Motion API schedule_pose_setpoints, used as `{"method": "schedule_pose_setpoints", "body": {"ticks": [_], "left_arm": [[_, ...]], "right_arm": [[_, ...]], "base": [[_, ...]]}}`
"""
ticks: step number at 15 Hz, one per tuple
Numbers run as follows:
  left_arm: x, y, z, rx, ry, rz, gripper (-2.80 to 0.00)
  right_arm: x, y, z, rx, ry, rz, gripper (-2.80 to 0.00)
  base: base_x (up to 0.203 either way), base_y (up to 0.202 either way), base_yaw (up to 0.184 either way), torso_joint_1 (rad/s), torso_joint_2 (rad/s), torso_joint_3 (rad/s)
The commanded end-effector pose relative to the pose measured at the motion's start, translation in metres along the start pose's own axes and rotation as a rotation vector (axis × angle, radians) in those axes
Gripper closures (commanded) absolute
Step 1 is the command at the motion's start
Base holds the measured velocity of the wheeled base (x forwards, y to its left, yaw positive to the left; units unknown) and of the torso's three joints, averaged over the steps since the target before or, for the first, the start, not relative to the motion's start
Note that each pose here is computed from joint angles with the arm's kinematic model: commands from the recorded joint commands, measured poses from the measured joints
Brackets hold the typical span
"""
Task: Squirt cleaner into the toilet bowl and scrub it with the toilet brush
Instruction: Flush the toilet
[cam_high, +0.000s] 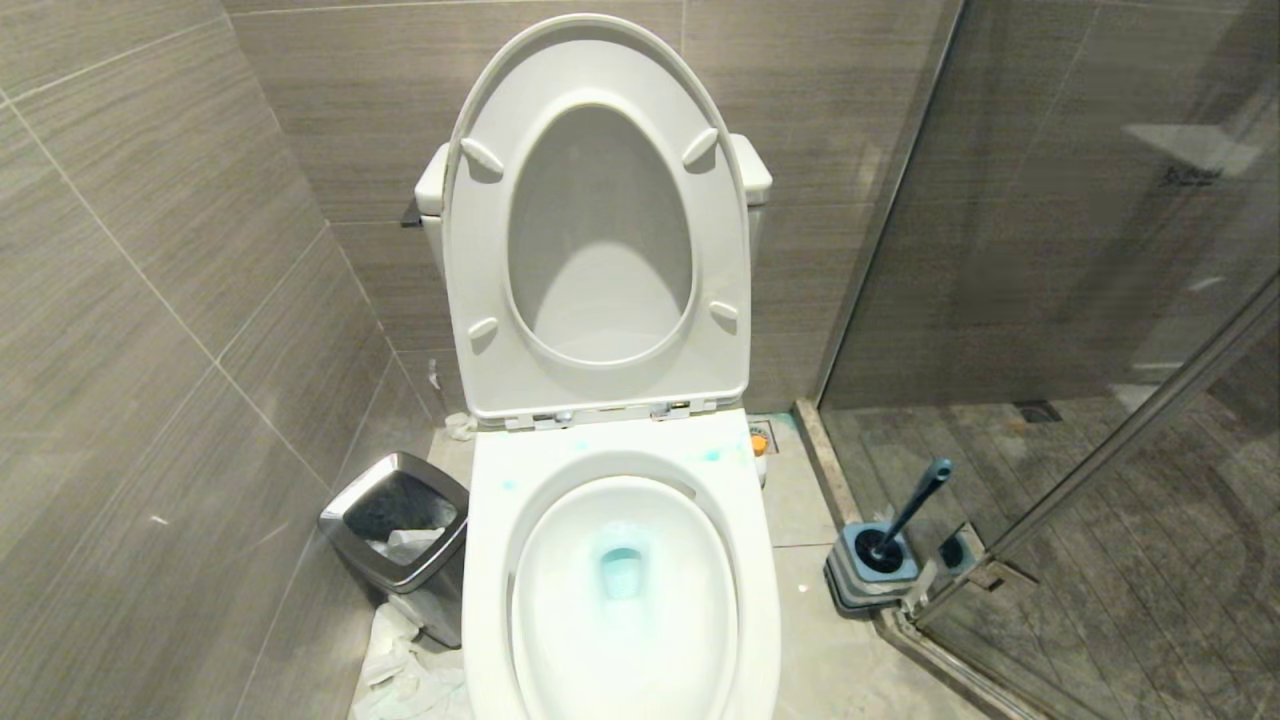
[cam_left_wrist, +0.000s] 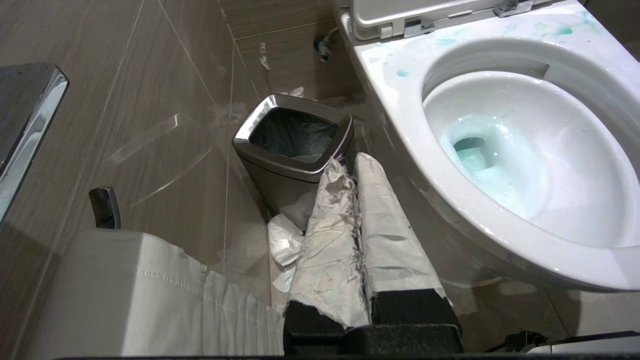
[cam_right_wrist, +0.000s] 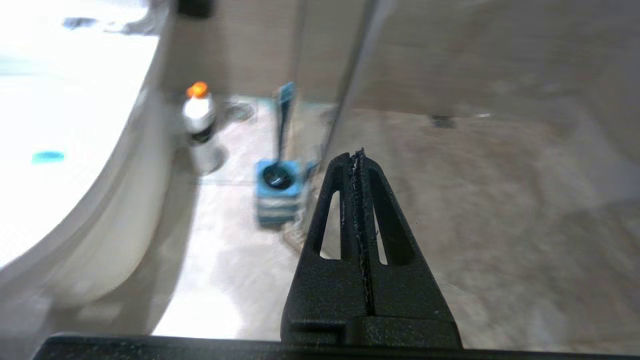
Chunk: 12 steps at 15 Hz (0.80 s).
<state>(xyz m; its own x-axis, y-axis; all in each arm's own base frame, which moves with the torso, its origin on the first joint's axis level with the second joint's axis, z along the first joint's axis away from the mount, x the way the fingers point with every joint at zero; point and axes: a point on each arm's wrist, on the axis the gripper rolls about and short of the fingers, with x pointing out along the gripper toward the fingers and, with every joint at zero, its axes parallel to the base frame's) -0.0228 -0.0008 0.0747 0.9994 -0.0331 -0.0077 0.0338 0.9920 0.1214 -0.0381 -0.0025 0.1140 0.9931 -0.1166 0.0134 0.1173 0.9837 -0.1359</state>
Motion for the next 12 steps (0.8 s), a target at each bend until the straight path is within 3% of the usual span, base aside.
{"method": "schedule_pose_setpoints", "body": {"ticks": [1,3,7,12], "left_arm": [[0.000,0.000,0.000,0.001,0.002,0.000,0.00],[0.000,0.000,0.000,0.001,0.002,0.001,0.00],[0.000,0.000,0.000,0.001,0.001,-0.001,0.00],[0.000,0.000,0.000,0.001,0.002,0.001,0.00]], "right_arm": [[0.006,0.004,-0.023,-0.009,0.034,0.014,0.00],[0.010,0.006,-0.027,0.033,-0.003,0.032,0.00],[0.014,0.010,-0.037,0.023,0.006,0.164,0.00],[0.014,0.010,-0.037,0.042,0.004,0.160,0.00]], "base": [[0.000,0.000,0.000,0.000,0.00,0.000],[0.000,0.000,0.000,0.000,0.00,0.000],[0.000,0.000,0.000,0.000,0.00,0.000],[0.000,0.000,0.000,0.000,0.00,0.000]]}}
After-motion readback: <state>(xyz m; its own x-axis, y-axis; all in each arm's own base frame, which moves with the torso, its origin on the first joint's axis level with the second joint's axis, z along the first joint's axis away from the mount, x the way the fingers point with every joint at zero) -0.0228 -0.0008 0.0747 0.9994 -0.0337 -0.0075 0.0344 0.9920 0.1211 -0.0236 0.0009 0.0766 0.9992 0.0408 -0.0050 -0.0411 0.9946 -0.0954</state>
